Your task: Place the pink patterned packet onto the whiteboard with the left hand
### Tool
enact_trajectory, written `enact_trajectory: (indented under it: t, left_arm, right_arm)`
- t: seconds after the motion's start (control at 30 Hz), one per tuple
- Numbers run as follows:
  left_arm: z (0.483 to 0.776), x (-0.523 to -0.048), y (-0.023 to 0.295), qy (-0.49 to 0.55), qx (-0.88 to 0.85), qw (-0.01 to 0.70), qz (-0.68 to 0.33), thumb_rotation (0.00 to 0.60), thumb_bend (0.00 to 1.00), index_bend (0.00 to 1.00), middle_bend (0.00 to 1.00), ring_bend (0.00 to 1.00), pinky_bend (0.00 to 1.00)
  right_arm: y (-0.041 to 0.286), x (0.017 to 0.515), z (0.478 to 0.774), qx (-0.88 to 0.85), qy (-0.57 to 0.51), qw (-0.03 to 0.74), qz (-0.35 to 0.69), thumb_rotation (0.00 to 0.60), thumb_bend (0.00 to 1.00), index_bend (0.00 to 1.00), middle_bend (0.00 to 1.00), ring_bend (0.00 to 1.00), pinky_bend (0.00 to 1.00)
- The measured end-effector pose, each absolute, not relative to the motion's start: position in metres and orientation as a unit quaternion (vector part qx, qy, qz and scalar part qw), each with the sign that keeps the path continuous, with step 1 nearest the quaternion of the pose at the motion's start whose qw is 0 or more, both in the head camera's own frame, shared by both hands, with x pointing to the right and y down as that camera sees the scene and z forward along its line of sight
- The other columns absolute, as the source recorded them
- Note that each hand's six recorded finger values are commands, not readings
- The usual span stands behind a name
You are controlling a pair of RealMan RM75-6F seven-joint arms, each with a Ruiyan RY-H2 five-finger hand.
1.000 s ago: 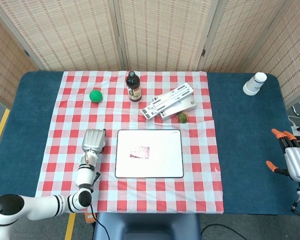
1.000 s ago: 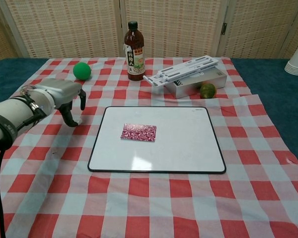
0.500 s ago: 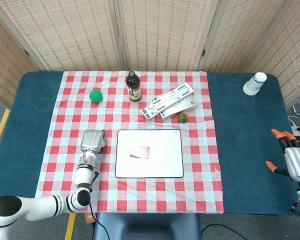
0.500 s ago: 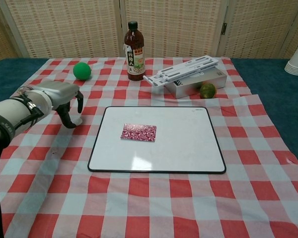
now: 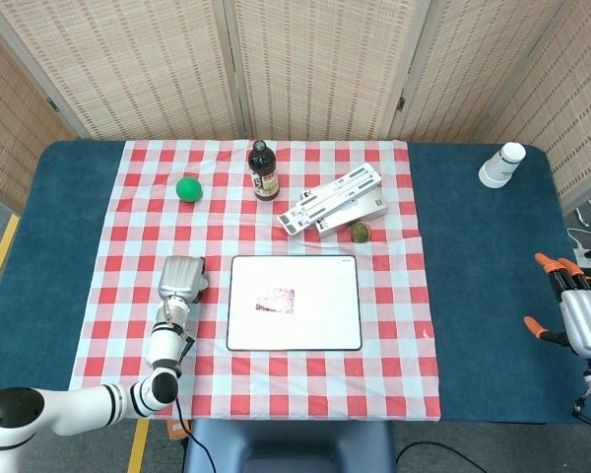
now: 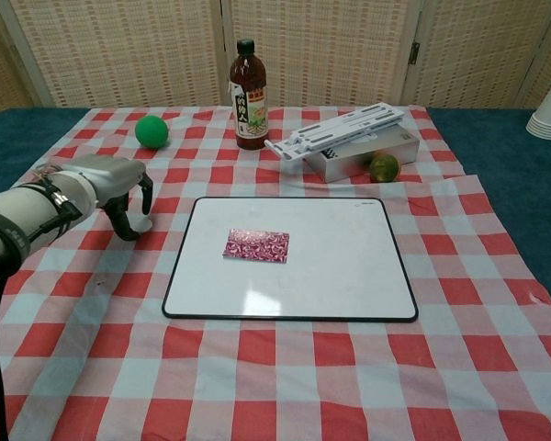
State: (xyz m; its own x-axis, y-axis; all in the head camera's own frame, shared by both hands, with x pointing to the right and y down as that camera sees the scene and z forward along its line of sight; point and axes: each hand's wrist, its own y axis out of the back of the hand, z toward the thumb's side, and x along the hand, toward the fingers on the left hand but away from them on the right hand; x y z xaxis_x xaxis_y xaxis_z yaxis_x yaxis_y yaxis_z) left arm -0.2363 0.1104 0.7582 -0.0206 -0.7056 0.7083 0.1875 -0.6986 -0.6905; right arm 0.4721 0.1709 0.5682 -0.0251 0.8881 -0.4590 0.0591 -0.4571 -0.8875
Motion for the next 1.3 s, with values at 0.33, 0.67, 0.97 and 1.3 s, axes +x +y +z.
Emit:
enact_trajectory:
  t: [0.33,0.67,0.97,1.3]
  left_arm:
    - [0.761,-0.235,0.109,0.206,-0.622,0.320,-0.685,0.600,0.30,0.47,1.00,1.00,0.95]
    - [0.762,-0.237,0.106,0.208,-0.619,0.316,-0.688,0.600,0.32,0.51,1.00,1.00,0.95]
    - [0.757,-0.236,0.102,0.212,-0.620,0.320,-0.685,0.600,0.33,0.52,1.00,1.00,0.95]
    - [0.736,-0.212,0.099,0.221,-0.635,0.330,-0.662,0.600,0.33,0.52,1.00,1.00,0.95]
  right_arm:
    - [0.171,0.472,0.567,-0.606,-0.392,0.347,0.599,0.600,0.15,0.08,0.14,0.00,0.26]
    - [0.170,0.472,0.568,-0.606,-0.390,0.348,0.599,0.600,0.15,0.08,0.14,0.00,0.26]
    - [0.170,0.472,0.568,-0.606,-0.391,0.349,0.598,0.600,0.15,0.08,0.14,0.00,0.26]
    - [0.170,0.472,0.567,-0.607,-0.393,0.349,0.596,0.600,0.15,0.08,0.14,0.00,0.26]
